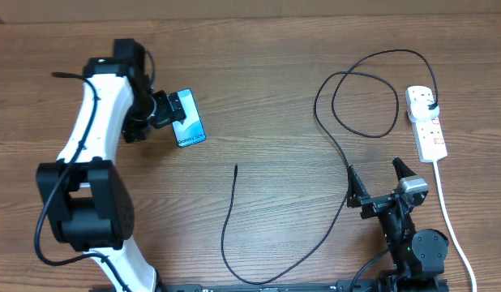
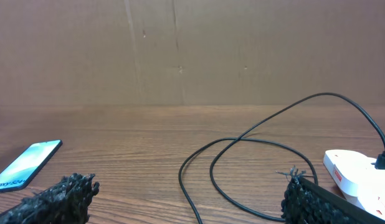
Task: Plug charger to phone and switch on socket
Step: 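Move the left gripper forward over the Galaxy phone, then lower the left gripper onto the phone and align with its sides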
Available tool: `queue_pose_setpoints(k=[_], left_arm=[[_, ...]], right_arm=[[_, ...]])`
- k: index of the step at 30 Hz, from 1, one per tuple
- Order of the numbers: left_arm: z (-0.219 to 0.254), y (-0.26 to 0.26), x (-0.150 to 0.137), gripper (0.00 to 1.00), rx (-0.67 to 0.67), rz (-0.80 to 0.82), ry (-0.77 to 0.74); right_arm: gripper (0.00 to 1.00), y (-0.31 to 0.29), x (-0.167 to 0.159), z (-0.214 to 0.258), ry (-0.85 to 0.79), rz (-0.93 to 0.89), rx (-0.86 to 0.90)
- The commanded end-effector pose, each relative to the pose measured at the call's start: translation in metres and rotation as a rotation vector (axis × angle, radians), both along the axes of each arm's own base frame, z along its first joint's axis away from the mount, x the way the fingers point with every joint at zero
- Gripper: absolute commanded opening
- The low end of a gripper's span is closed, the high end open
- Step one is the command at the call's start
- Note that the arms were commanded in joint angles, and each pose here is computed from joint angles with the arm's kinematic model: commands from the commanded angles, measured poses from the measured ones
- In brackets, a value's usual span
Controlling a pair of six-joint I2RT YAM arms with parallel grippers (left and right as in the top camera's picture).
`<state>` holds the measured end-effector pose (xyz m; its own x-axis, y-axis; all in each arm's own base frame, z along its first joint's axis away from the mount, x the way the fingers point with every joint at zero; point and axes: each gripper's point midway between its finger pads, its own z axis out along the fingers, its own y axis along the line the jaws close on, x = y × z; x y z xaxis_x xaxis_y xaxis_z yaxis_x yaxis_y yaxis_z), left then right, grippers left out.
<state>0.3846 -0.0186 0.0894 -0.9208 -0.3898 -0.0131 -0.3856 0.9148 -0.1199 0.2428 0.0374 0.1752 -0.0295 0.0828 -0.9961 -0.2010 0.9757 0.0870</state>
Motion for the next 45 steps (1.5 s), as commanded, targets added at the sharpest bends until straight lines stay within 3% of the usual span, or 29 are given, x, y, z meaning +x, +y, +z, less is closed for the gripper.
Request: queue_pose_setpoints(k=[1, 6, 14, 19, 26, 36, 45], left_arm=[[0.006, -0.014, 0.015, 1.00, 0.092, 0.021, -0.039], [0.021, -0.026, 0.030, 1.00, 0.180, 0.075, -0.112], [0.024, -0.037, 0.050, 1.00, 0.115, 0.189, -0.183], [0.025, -0.040, 0.054, 1.00, 0.098, 0.175, -0.195], [0.018, -0.045, 0.054, 1.00, 0.056, 0.094, -0.152], [0.005, -0.038, 0.071, 1.00, 0.102, 0.017, 0.012], [-0.013, -0.038, 0.088, 1.00, 0.102, 0.034, -0.008]], right_arm=[[1.00, 0.001, 0.000, -0.003, 0.000, 0.002, 0.003], [1.00, 0.001, 0.000, -0.003, 0.000, 0.002, 0.003], [1.00, 0.001, 0.000, -0.003, 0.000, 0.002, 0.003], [1.00, 0.001, 0.000, -0.003, 0.000, 0.002, 0.003], [1.00, 0.001, 0.000, -0.003, 0.000, 0.002, 0.003], [1.00, 0.001, 0.000, -0.003, 0.000, 0.002, 0.003], [1.00, 0.001, 0.000, -0.003, 0.000, 0.002, 0.003]])
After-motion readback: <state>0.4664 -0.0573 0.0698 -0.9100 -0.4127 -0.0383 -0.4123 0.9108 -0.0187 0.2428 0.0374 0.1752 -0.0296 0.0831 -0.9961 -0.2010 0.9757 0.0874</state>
